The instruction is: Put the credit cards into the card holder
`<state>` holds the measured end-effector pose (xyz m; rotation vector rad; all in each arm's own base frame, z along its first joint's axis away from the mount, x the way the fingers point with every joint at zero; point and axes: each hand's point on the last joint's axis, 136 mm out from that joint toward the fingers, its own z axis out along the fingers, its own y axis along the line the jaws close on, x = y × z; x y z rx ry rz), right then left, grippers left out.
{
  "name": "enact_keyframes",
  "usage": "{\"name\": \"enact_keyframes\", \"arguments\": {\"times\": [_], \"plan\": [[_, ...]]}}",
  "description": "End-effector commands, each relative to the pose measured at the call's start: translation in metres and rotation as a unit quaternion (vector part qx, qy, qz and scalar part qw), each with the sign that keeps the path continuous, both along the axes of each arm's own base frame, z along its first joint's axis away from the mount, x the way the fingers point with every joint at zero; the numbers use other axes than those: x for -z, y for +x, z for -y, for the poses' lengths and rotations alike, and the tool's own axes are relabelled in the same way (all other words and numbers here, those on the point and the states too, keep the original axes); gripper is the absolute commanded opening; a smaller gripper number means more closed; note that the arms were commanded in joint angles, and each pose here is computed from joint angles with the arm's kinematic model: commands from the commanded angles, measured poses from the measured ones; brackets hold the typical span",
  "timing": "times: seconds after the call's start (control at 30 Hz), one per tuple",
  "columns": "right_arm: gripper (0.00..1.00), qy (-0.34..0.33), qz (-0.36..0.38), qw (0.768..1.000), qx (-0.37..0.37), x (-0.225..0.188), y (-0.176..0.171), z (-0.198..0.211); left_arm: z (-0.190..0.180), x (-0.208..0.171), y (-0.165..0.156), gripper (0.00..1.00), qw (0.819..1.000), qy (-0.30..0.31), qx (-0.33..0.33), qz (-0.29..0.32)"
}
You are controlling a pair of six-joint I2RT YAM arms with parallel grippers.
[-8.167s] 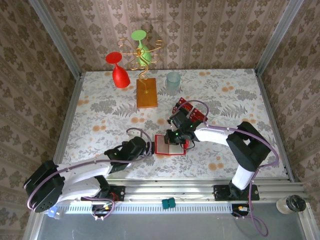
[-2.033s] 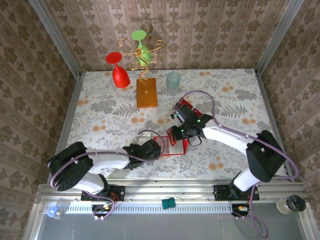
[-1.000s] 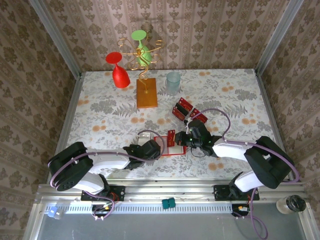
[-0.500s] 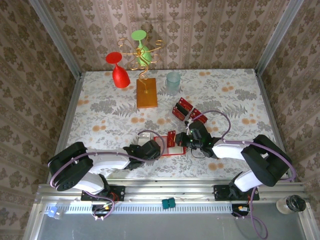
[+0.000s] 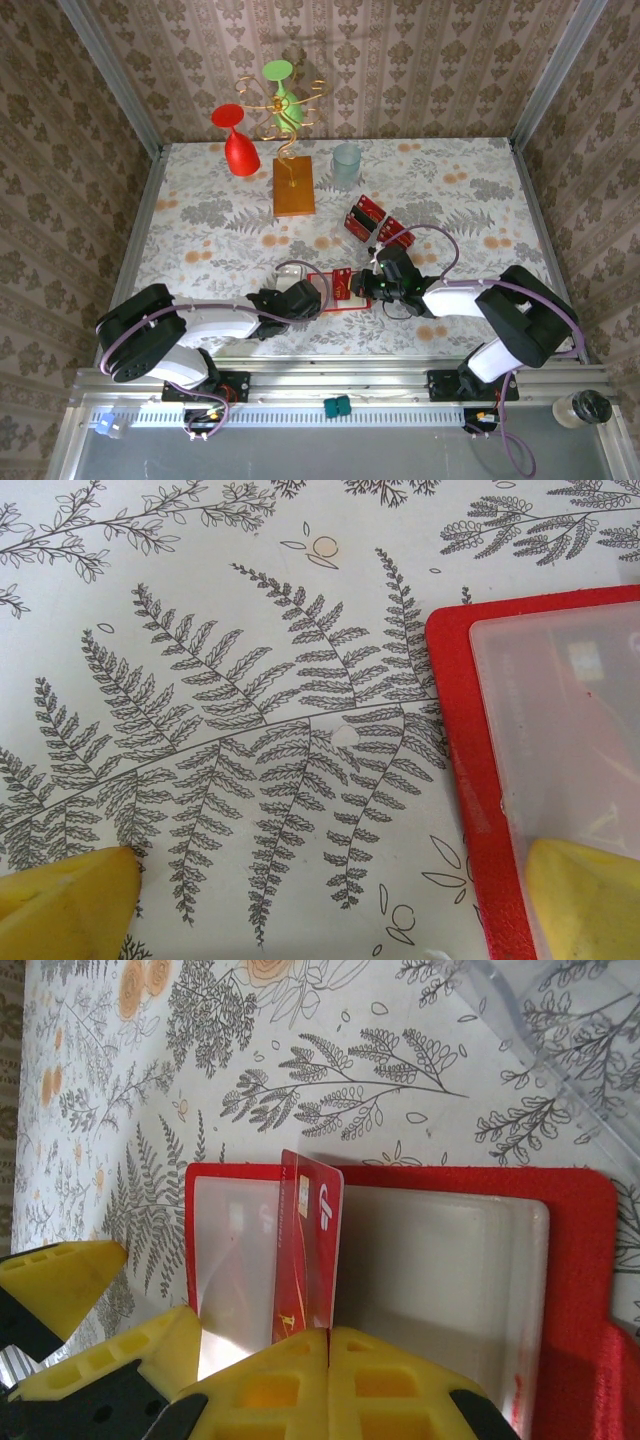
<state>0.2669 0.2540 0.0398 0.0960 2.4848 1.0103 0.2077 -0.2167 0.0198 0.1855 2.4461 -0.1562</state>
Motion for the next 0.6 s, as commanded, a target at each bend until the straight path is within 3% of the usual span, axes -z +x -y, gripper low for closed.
{"name": "enact_keyframes", "arguments": {"times": [0.0,0.57], "plan": [[0.0,-0.001,-0.009,1.0,-0.012,0.004,-0.004,-0.003,-0.008,0.007,-0.004,1.0,0.999,0.03,-0.003,-0.012],[0.0,-0.024,-0.036,0.999,-0.025,0.015,-0.018,0.005,-0.007,0.005,-0.003,1.0,1.0,0.03,-0.002,-0.009]]}}
